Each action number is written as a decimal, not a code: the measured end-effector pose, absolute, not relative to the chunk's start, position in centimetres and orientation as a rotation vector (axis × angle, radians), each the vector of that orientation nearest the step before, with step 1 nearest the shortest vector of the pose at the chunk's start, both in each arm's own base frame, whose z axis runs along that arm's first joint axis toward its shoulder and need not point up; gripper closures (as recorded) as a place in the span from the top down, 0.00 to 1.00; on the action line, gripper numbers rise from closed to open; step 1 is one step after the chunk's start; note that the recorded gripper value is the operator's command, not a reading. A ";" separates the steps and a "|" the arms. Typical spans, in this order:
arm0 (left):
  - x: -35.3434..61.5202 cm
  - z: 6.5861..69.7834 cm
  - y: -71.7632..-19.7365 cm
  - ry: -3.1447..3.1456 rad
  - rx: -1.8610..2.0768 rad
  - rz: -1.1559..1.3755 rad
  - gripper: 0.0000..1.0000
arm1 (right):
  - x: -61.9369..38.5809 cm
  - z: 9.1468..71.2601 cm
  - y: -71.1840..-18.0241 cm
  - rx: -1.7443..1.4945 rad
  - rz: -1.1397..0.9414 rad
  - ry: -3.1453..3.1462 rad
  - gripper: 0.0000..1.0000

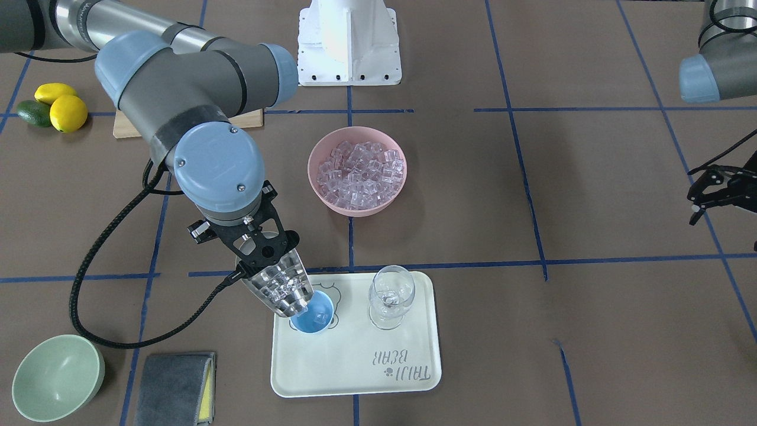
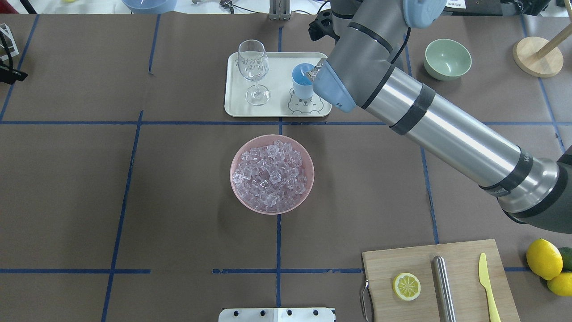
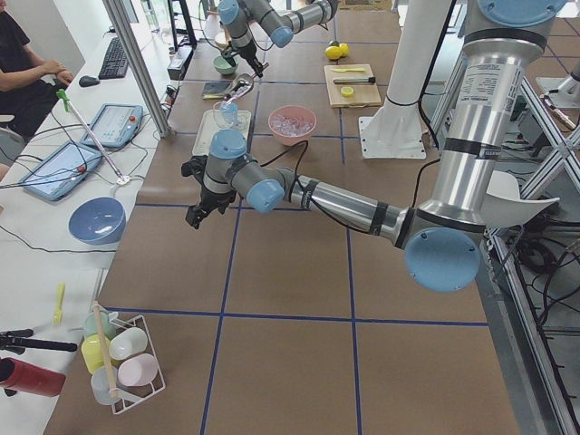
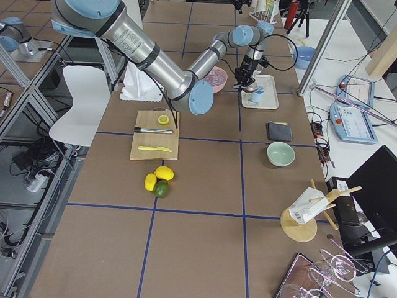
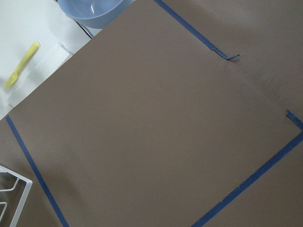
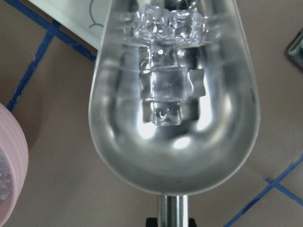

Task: Put ice in cup with scoop
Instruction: 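Tilt the scoop to pour ice into the light blue cup, then carry the empty scoop back toward its spot with the right gripper, then lower the scoop onto the table and open the right gripper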

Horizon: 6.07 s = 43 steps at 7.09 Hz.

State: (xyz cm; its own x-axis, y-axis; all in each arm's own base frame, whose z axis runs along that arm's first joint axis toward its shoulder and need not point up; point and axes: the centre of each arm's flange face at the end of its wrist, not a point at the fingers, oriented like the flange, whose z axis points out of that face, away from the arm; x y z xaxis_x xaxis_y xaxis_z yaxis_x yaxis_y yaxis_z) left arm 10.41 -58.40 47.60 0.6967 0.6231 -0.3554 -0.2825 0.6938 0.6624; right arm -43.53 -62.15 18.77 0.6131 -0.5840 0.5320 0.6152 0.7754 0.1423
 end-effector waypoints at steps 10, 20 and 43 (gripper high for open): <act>10.1 47.6 -58.5 0.598 0.619 0.557 1.00 | -44.5 15.2 -63.2 -0.199 -0.651 -0.536 0.00; 8.8 48.0 -58.6 0.598 0.570 0.525 1.00 | -23.3 25.5 -56.5 0.125 -0.537 -0.627 0.00; 8.6 49.0 -58.4 0.594 0.542 0.516 1.00 | -27.4 51.3 -39.9 -0.129 0.039 -0.716 1.00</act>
